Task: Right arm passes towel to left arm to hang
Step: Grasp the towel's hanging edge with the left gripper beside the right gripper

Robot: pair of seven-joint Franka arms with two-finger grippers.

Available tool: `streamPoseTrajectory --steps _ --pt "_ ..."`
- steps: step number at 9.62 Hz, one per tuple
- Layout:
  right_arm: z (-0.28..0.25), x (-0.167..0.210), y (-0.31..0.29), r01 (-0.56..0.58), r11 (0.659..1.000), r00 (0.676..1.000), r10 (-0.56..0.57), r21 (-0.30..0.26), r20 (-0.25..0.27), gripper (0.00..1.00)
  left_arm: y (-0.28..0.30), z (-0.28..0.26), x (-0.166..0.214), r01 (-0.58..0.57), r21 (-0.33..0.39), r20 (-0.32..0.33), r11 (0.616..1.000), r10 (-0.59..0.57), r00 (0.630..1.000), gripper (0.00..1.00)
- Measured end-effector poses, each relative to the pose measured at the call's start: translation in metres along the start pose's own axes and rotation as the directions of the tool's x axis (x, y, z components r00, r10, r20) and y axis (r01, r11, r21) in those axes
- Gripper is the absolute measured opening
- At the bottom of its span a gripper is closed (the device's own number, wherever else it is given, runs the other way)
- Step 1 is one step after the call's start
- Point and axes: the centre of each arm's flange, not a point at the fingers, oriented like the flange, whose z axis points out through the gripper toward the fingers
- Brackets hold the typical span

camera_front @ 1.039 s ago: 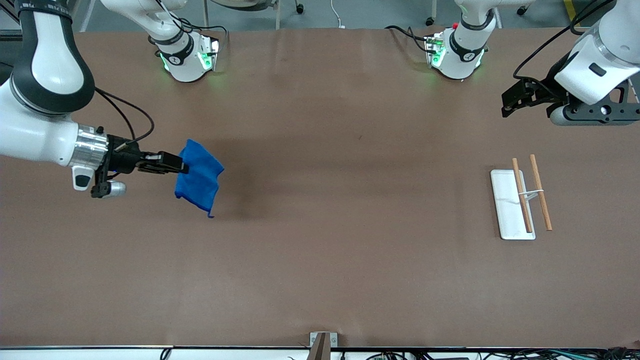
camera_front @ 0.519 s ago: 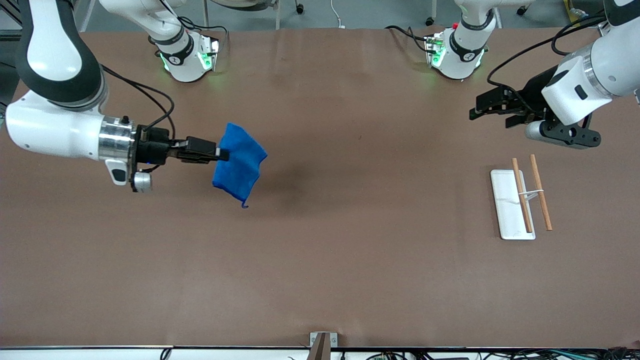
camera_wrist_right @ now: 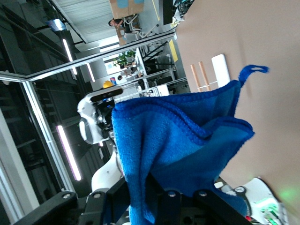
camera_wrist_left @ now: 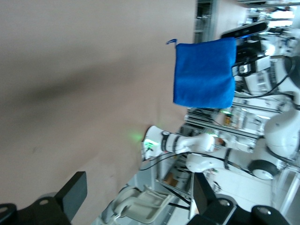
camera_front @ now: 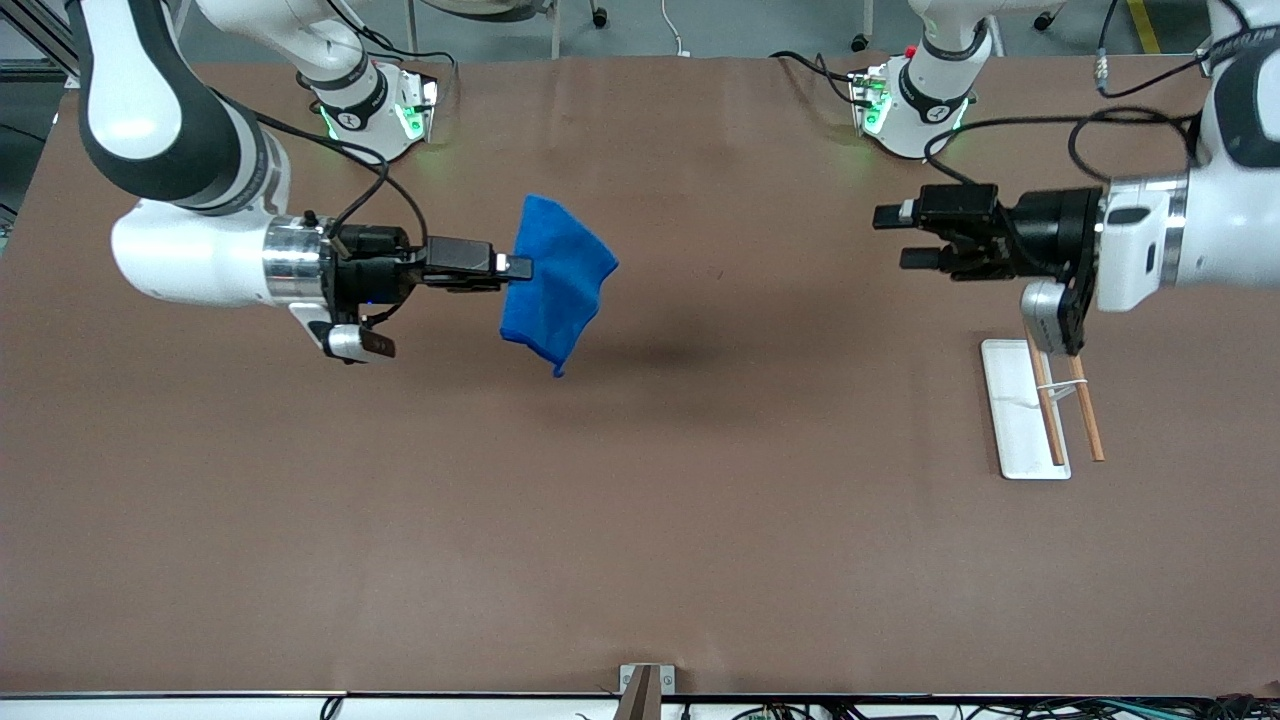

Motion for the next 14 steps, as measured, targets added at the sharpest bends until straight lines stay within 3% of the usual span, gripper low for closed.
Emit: streamPoseTrajectory --steps 2,5,8,10,12,14 --pt "0.033 -0.007 -0.005 -0.038 0.995 0.999 0.038 0.091 0.004 0.15 -0.029 0.03 0.009 -0.022 -0.276 0.001 0.961 0.023 1.0 0.99" --pt "0.072 -0.008 -0.012 -0.07 0.984 0.997 0.072 0.164 -0.003 0.15 -0.048 0.071 0.008 -0.132 -0.432 -0.038 0.892 0.128 0.991 0.86" --pt "0.087 -0.011 -0.021 -0.081 0.976 0.996 0.085 0.204 -0.012 0.15 -0.057 0.117 0.021 -0.11 -0.599 -0.047 0.793 0.102 0.994 0.8" --pt "0.09 -0.012 -0.022 -0.081 0.975 0.996 0.085 0.208 -0.011 0.15 -0.06 0.143 0.028 -0.08 -0.659 -0.032 0.748 0.079 0.996 0.72" --pt "0.092 -0.013 -0.022 -0.084 0.974 0.996 0.089 0.21 -0.015 0.15 -0.063 0.152 0.031 -0.065 -0.681 -0.027 0.73 0.064 0.998 0.66" --pt "0.1 -0.018 -0.021 -0.093 0.972 0.995 0.099 0.215 -0.015 0.15 -0.07 0.158 0.036 -0.063 -0.694 -0.032 0.717 0.056 0.998 0.67"
